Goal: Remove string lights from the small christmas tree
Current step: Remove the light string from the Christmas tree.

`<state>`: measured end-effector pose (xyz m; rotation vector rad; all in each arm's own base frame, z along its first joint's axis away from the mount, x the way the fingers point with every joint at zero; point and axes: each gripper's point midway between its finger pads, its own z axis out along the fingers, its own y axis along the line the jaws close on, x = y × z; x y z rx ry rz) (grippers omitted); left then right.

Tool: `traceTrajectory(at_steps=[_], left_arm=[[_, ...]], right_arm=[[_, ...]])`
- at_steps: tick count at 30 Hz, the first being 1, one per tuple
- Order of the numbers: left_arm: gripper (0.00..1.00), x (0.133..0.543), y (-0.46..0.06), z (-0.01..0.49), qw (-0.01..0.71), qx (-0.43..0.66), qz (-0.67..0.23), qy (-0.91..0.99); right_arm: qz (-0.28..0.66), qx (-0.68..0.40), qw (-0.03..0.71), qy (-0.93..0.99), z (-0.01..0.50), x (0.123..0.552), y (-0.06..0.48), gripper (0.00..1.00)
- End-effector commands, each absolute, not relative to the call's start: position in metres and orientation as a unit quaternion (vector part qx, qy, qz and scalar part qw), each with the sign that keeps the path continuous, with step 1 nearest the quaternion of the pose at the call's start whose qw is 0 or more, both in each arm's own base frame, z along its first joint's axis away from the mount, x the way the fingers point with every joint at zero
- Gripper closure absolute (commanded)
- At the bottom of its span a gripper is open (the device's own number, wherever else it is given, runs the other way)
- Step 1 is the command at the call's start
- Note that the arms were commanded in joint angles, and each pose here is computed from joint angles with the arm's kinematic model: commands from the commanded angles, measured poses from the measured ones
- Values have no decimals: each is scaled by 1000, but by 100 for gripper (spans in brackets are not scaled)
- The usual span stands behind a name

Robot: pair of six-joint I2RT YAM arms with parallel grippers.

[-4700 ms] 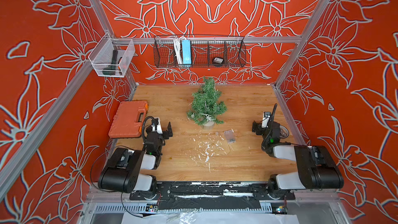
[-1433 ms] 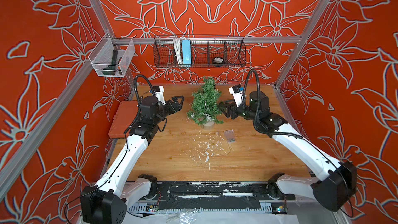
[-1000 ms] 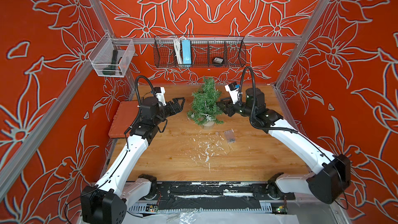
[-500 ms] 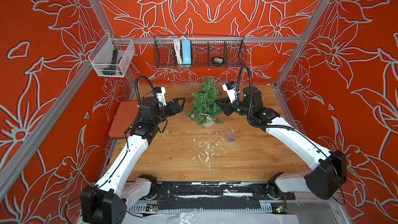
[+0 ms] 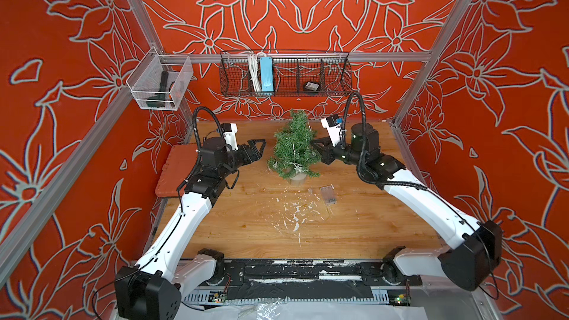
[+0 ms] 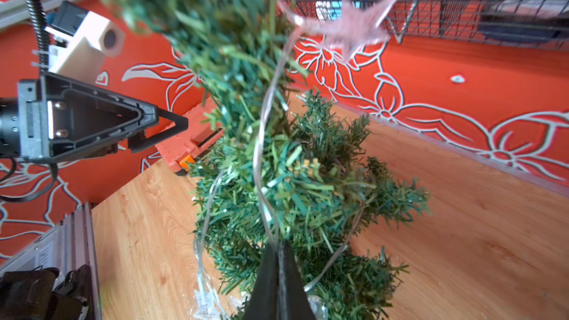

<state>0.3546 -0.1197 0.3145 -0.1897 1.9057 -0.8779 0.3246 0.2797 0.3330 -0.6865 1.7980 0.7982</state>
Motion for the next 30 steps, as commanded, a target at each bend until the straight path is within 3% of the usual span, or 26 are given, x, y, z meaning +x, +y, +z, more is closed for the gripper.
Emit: traceTrajectory(at_steps=[1,17,30], left_arm=[[11,349,-128,345,514,-50,-382,766],[6,376,-137,454,594,22,-379,709],[3,420,-190,477,592,155,-410,676]], right_arm=[[321,-280,525,737,348,318,272,100],[244,-269,583,727,412,355,255,100],[256,-301,607,689,458,400,281,100]])
